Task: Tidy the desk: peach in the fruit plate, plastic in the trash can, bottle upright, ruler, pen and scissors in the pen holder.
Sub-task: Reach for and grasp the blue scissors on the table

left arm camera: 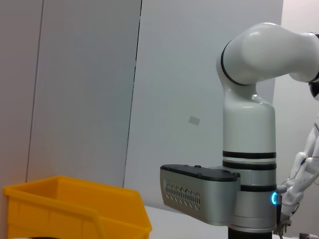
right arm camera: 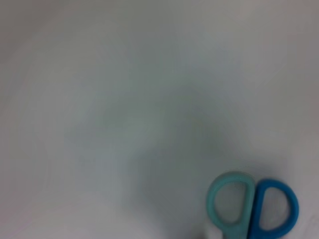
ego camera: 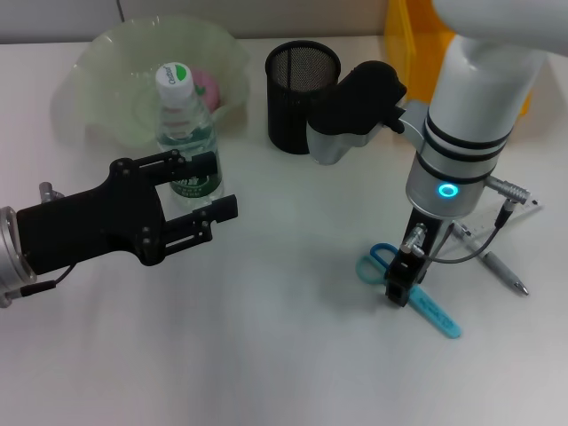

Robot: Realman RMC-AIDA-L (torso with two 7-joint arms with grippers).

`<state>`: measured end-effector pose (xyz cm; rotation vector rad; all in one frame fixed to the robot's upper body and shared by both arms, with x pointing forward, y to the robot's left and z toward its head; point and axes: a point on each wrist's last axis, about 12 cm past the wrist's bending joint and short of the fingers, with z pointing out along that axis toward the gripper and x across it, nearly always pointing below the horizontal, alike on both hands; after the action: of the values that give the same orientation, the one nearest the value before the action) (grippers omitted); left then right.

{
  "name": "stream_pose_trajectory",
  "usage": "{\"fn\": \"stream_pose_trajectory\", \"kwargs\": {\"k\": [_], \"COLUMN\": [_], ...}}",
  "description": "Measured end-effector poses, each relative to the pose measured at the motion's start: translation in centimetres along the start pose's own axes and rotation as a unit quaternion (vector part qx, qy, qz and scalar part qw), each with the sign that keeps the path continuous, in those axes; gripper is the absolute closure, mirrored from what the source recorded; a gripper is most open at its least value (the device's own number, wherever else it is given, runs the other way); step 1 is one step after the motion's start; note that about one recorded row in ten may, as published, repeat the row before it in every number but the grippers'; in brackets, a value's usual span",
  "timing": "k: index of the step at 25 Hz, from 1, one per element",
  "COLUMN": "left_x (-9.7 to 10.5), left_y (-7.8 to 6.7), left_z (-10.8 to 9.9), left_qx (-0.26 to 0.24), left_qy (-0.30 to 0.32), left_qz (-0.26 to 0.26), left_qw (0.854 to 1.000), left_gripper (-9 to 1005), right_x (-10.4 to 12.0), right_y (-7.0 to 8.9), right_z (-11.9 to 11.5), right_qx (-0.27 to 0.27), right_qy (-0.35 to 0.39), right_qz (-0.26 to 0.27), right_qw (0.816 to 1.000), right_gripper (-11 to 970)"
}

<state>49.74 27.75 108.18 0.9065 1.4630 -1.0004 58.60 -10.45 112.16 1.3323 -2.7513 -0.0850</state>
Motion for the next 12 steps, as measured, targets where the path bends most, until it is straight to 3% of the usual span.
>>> {"fn": "stream_pose_trajectory", "kwargs": {"k": [8,12], "left_x": [0.01,0.01], "left_y": [0.02,0.02], "left_z": [0.00,0.00], "left_qx": [-0.001,-0.001], "left_qy": [0.000,0.000], "left_qz": [0.000,0.000], "left_qw": [1.000,1.000], "left_gripper": [406,406], "right_x": [-0.12,-0.12], "right_y": [0.22,0.22], "right_z": [-0.04,-0.04], "right_qx": [-0.004,-0.004], "right_qy": [-0.001,-0.001], "right_qz": [-0.003,-0.003], "right_qw": [1.000,1.000], "right_gripper": [573,566]}}
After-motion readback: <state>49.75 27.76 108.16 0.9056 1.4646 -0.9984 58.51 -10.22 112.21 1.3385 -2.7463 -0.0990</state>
